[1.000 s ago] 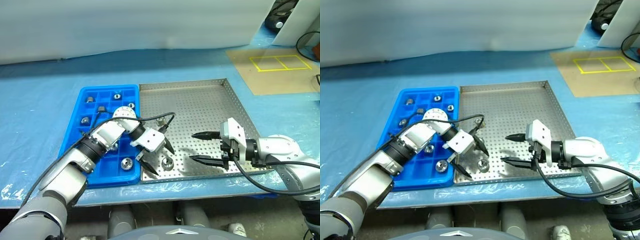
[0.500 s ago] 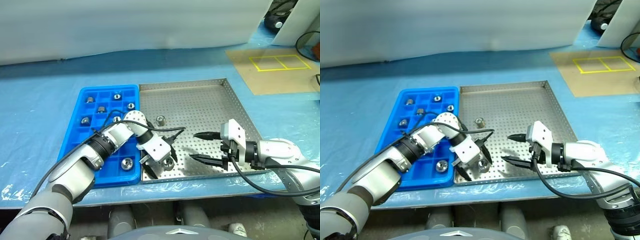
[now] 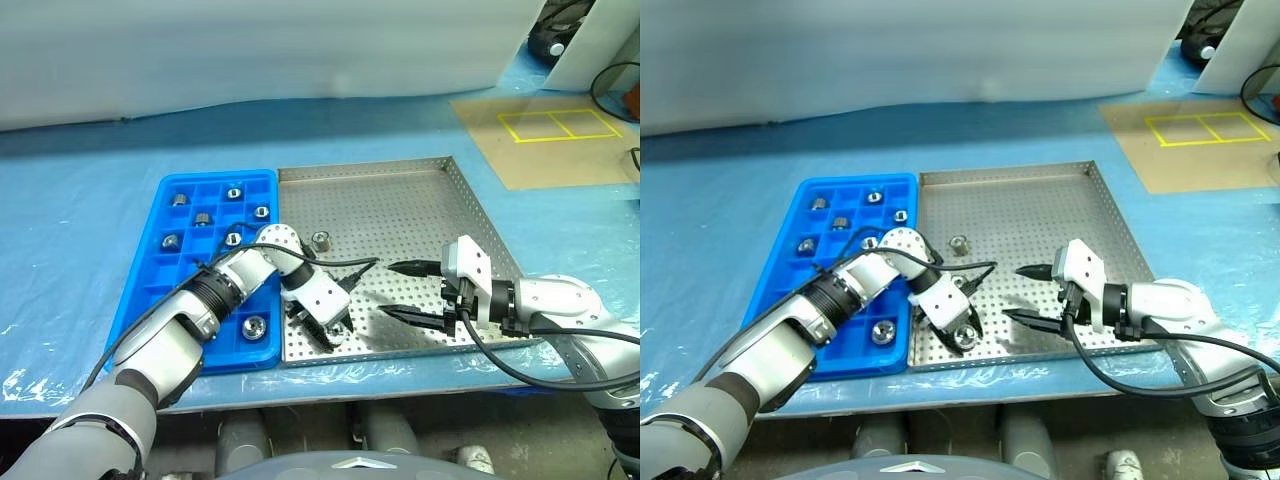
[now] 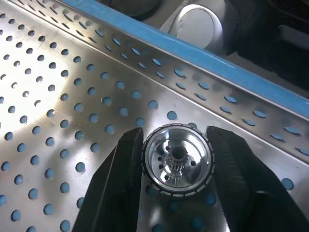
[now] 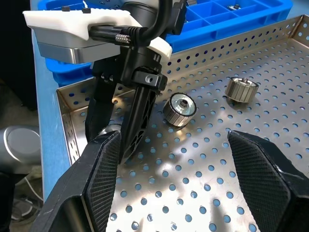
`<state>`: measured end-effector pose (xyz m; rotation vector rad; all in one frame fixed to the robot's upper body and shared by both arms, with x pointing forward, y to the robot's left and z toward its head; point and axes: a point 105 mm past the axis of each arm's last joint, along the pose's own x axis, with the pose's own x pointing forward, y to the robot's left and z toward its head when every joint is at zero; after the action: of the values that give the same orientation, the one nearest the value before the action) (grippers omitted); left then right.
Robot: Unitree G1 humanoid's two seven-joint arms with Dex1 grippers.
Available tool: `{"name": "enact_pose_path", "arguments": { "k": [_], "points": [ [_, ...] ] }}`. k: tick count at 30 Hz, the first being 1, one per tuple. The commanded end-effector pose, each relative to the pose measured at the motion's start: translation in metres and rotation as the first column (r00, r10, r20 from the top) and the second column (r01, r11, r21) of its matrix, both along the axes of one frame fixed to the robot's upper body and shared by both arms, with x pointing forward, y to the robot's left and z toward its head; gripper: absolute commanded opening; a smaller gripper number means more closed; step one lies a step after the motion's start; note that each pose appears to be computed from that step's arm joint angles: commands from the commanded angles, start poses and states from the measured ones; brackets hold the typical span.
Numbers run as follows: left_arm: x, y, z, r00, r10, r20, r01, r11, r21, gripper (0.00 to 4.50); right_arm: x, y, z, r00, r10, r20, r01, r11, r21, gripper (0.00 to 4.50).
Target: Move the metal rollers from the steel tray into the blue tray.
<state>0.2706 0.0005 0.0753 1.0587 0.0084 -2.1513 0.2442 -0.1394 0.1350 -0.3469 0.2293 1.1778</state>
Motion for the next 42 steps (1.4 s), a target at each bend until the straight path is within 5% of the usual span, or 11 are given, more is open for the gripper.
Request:
{"name": "enact_pose_path", "arguments": {
  "k": [1, 7, 12, 23, 42],
  "points": [
    [0.013, -0.007, 0.013, 0.997, 0.055, 0.057, -0.049, 0.994, -0.097, 1.68, 0.003, 0.004, 0.011, 0.998, 0.017, 0.058, -0.017, 1.000, 0.008, 3.66],
    [0.038, -0.007, 0.061, 0.967, 0.250, -0.046, -0.250, 0.902, -0.352, 1.68, 0.010, 0.009, 0.013, 0.996, 0.045, 0.071, -0.046, 0.999, 0.015, 3.66],
    [0.040, 0.015, 0.091, 0.928, 0.325, -0.183, -0.373, 0.827, -0.420, 1.68, 0.016, 0.015, 0.013, 0.993, 0.087, 0.074, -0.089, 0.996, 0.019, 3.66],
    [0.005, 0.109, 0.111, 0.728, 0.539, -0.424, -0.665, 0.704, -0.248, 1.68, 0.032, 0.044, 0.020, 0.948, 0.309, 0.074, -0.311, 0.950, 0.023, 3.66],
    [-0.049, 0.187, 0.096, 0.397, 0.845, -0.359, -0.918, 0.356, -0.176, 1.68, 0.038, 0.149, 0.035, 0.673, 0.729, 0.126, -0.740, 0.666, 0.095, 3.66]
  ]
}}
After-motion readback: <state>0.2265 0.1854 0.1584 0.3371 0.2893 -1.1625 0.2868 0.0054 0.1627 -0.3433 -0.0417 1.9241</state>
